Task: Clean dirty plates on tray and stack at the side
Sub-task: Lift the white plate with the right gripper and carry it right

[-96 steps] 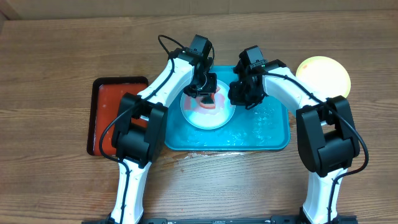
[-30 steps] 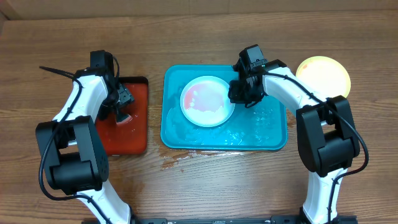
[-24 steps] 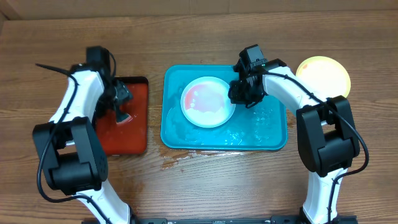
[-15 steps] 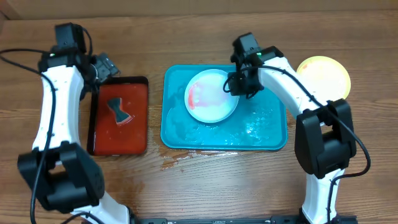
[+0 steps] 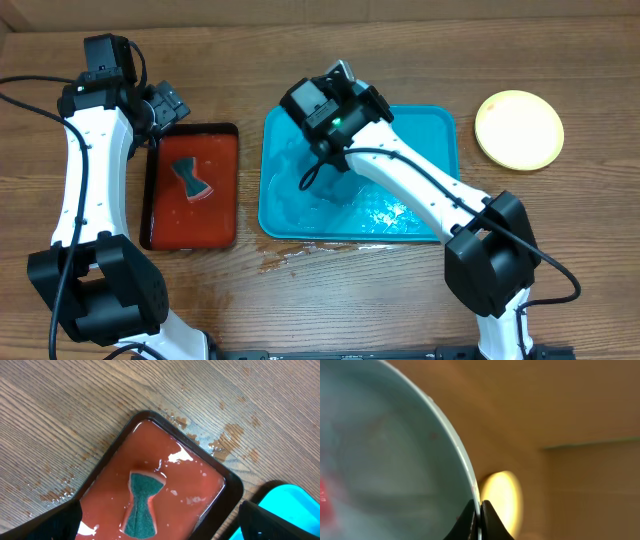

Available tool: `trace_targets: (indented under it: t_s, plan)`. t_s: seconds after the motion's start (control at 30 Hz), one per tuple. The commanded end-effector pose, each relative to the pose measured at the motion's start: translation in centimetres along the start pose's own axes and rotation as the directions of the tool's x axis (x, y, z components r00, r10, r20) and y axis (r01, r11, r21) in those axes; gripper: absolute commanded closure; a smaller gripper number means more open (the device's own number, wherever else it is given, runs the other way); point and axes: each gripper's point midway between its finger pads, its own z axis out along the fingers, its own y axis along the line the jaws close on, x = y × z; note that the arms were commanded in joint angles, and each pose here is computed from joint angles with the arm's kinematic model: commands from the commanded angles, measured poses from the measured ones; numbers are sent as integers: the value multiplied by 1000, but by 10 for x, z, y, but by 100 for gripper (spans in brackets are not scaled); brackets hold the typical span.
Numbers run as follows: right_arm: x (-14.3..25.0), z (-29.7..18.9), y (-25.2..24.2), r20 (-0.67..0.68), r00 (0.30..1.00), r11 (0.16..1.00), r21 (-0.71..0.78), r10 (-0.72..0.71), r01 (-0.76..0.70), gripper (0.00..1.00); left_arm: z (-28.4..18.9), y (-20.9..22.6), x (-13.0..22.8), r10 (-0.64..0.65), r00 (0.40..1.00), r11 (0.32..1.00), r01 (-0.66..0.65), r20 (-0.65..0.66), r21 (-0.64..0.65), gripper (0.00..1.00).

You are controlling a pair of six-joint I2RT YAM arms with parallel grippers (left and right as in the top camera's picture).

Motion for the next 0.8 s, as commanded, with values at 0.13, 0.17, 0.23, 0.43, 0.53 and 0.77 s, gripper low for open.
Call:
trace_targets:
  t_s: [0.13,0.17,0.23,0.43,0.53,0.77]
  plan:
    - [-20,-43,-49,23,964,929,277,-263,247,96,1,-1,-1,2,1000,1000,-2,0,1,0]
    - [-21,-45,-48,27,964,929,276,-265,247,96,1,-1,-1,2,1000,1000,-2,0,1,0]
    - [-21,-46,-46,32,963,930,272,-267,248,96,1,-1,-1,2,1000,1000,-2,0,1,0]
    - [-19,-38,-24,58,960,955,138,-274,264,96,1,-1,-1,2,1000,1000,-2,0,1,0]
    - [-18,-32,-31,43,964,956,149,-261,252,96,1,-1,-1,2,1000,1000,-2,0,1,0]
    - [1,31,-1,-19,999,963,-268,-36,30,96,1,-1,-1,2,1000,1000,-2,0,1,0]
